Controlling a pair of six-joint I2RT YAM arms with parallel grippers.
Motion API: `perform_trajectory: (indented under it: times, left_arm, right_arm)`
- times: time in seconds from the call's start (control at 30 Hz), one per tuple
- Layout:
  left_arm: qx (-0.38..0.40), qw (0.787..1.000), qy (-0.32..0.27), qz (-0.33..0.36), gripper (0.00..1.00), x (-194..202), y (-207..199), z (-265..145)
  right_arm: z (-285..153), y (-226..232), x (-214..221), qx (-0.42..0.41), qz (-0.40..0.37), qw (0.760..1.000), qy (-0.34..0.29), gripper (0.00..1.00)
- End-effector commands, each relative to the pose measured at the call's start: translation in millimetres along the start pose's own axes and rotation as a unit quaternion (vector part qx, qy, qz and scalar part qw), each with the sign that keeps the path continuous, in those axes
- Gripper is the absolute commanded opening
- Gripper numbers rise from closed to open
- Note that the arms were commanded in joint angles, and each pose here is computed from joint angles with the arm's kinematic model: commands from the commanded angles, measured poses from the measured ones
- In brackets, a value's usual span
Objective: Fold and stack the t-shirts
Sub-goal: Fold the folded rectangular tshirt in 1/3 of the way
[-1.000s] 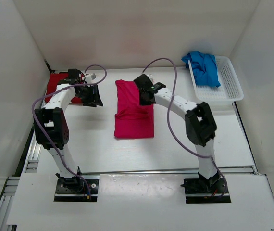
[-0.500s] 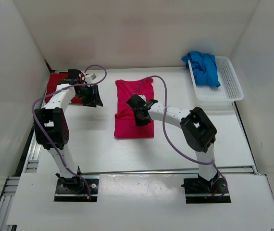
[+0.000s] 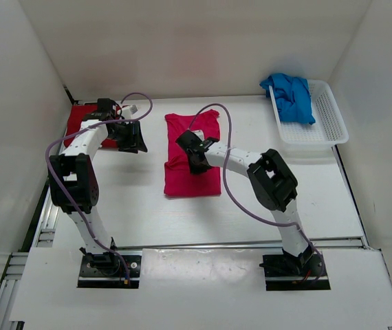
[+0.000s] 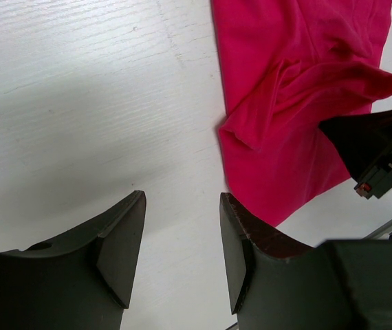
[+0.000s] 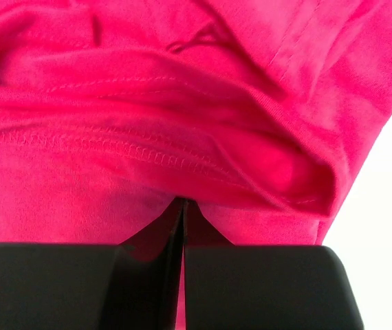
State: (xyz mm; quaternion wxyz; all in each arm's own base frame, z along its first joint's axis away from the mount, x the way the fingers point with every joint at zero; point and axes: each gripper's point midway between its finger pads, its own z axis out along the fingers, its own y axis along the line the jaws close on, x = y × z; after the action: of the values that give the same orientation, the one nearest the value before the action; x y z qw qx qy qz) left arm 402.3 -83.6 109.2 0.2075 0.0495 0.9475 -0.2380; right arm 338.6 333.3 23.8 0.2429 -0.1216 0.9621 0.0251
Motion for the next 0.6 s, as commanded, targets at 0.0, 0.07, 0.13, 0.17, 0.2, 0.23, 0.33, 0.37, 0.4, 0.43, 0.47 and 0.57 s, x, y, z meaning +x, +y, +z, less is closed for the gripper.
perform_trajectory:
  times: [0.0, 0.07, 0.13, 0.17, 0.2, 0.23, 0.33, 0.37, 0.4, 0.43, 0.47, 0.57]
  left_arm:
    - [0.008, 0.999, -0.035, 0.022, 0.58, -15, -14, -23]
    - [0.008, 0.999, -0.035, 0.022, 0.58, -15, -14, -23]
    - [0.008, 0.999, -0.035, 0.022, 0.58, -15, -14, -23]
    - [0.008, 0.999, -0.035, 0.022, 0.58, -15, -14, -23]
    - [0.008, 0.999, -0.035, 0.022, 0.58, -15, -14, -23]
    - [0.008, 0.999, -0.035, 0.022, 0.58, -15, -14, -23]
    - [0.003, 0.999, -0.035, 0.022, 0.58, -15, -12, -23]
    - [0.003, 0.999, -0.035, 0.022, 0.58, -15, -12, -23]
    - [0.003, 0.999, -0.035, 0.022, 0.58, -15, -12, -23]
    - [0.003, 0.999, -0.035, 0.022, 0.58, -15, -12, -23]
    - [0.001, 0.999, -0.033, 0.025, 0.58, -14, -14, -22]
    - [0.005, 0.999, -0.024, 0.031, 0.61, -12, -22, -17]
  right_arm:
    - [12, -22, -22, 0.045, 0.010, 0.999, -0.022, 0.00]
    - [12, -27, -35, 0.053, 0.013, 0.998, -0.036, 0.00]
    - [9, -25, -56, 0.045, 0.021, 0.997, -0.058, 0.00]
    - [13, -29, -64, 0.048, 0.029, 0.996, -0.068, 0.00]
    - [15, -31, -75, 0.051, 0.032, 0.995, -0.080, 0.00]
    - [16, -28, -82, 0.047, 0.036, 0.994, -0.088, 0.00]
    - [25, -33, -100, 0.054, 0.049, 0.992, -0.102, 0.00]
    - [33, -43, -104, 0.060, 0.070, 0.991, -0.100, 0.00]
    - [35, -46, -109, 0.061, 0.081, 0.989, -0.103, 0.00]
    - [39, -52, -119, 0.057, 0.099, 0.988, -0.107, 0.00]
    - [38, -57, -122, 0.055, 0.118, 0.986, -0.104, 0.00]
    - [35, -71, -132, 0.038, 0.170, 0.979, -0.102, 0.00]
